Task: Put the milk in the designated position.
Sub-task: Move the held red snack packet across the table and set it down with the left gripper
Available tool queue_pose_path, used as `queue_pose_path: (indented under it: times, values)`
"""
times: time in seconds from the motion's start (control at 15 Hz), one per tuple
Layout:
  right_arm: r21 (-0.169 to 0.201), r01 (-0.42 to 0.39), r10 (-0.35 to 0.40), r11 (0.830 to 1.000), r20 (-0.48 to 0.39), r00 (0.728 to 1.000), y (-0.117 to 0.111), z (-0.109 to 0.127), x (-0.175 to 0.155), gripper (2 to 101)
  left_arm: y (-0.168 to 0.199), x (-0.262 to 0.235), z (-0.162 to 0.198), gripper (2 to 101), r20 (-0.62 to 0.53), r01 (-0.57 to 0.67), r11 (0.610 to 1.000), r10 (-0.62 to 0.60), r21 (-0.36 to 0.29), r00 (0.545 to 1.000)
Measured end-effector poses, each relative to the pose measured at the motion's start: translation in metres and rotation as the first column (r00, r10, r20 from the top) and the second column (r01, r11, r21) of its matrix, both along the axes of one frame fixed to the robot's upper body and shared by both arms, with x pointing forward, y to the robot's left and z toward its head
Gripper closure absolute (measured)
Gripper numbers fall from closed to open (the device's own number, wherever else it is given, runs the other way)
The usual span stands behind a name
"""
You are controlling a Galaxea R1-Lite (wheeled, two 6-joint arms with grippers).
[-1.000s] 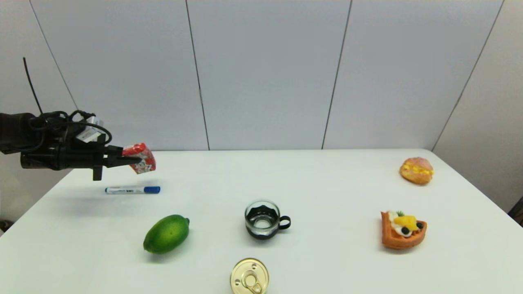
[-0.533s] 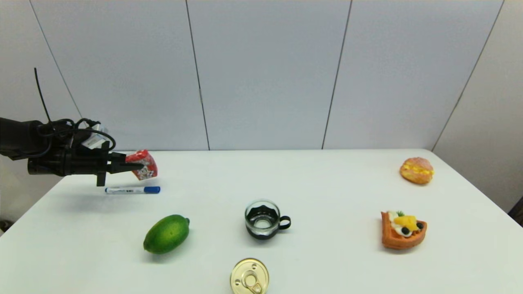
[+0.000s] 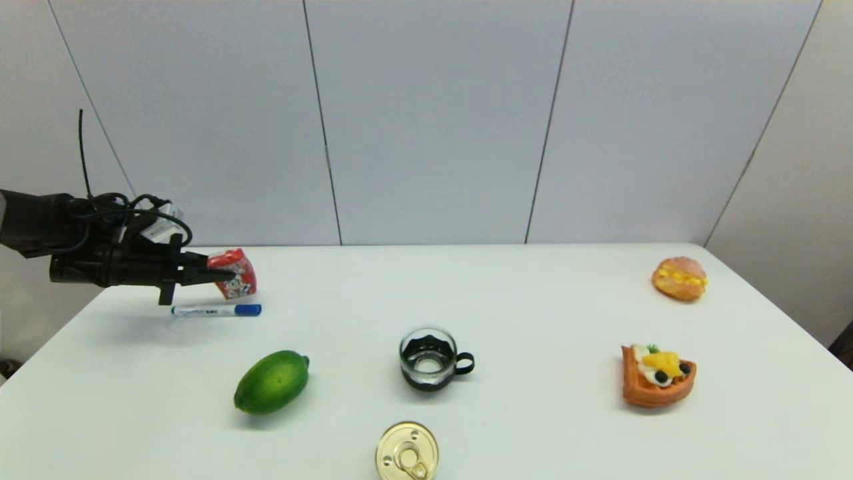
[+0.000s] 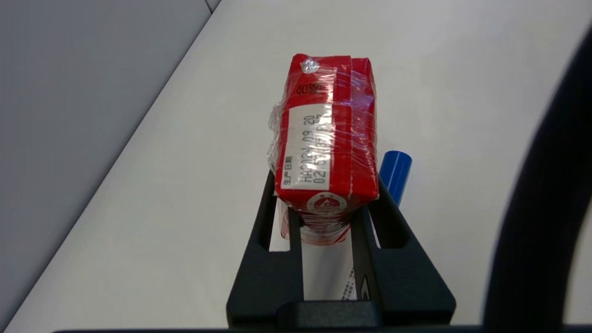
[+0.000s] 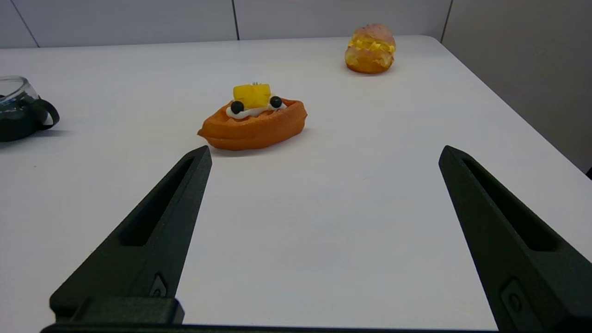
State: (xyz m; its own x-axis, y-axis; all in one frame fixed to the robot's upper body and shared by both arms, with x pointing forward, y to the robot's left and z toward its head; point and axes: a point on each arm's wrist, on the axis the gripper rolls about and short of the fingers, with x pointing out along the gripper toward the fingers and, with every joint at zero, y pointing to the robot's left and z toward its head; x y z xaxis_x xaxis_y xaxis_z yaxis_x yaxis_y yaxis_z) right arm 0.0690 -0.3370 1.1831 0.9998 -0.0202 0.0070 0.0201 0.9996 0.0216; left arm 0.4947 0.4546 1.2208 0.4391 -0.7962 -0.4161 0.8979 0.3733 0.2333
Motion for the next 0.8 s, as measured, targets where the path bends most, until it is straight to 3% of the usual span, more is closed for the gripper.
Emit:
queue_pose_path:
  times: [0.8]
  values:
    - [0.000,0.000,0.000,1.000,0.000,1.000,0.000,0.000,0.000,5.0,0.001,0.014,0.000,84.2,0.002,-0.011,1.000,0.011,-0.004,1.000]
